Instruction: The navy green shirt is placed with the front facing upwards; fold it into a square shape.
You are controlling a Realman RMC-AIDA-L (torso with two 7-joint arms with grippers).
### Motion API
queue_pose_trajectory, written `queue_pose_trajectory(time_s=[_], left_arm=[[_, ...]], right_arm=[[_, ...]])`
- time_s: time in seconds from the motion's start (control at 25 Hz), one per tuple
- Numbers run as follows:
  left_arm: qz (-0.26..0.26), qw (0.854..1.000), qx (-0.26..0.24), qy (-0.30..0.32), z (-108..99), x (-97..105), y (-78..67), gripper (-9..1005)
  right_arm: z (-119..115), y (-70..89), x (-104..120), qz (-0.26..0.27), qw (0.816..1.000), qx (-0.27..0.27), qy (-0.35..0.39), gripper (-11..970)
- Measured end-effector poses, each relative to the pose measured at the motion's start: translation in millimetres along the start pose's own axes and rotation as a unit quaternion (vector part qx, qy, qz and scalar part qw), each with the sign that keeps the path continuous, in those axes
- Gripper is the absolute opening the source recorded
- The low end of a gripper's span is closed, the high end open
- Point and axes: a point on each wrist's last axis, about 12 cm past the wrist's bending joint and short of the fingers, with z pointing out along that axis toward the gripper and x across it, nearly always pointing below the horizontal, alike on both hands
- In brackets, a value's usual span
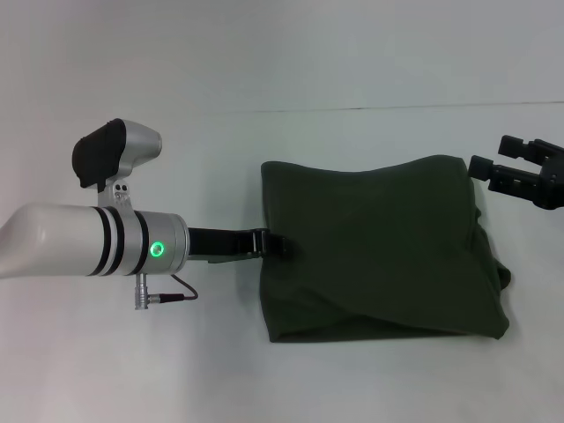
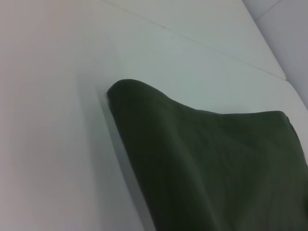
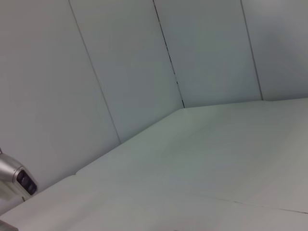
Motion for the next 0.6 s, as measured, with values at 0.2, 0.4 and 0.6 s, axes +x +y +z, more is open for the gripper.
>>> queue_pose_trajectory(time_s=[0.2,0.4,0.6], left_arm=[[0.002,1.000,-0.001,-0.002,0.2,-0.9,-0.3,260],[0.005,1.000,0.001,-0.002,0.1,-0.3,-0.4,83],[0.012,1.000,0.000,-0.009,-6.1,0.5,4.2,78]], right_arm=[[0.4,0.3,0.3,0.001,1.000,0.000,0.000,882],[1.2,0.1,0.3,0.001,1.000,0.001,-0.001,883],[2.5,0.2,0.7,0.003,1.000,0.001,-0.001,884]])
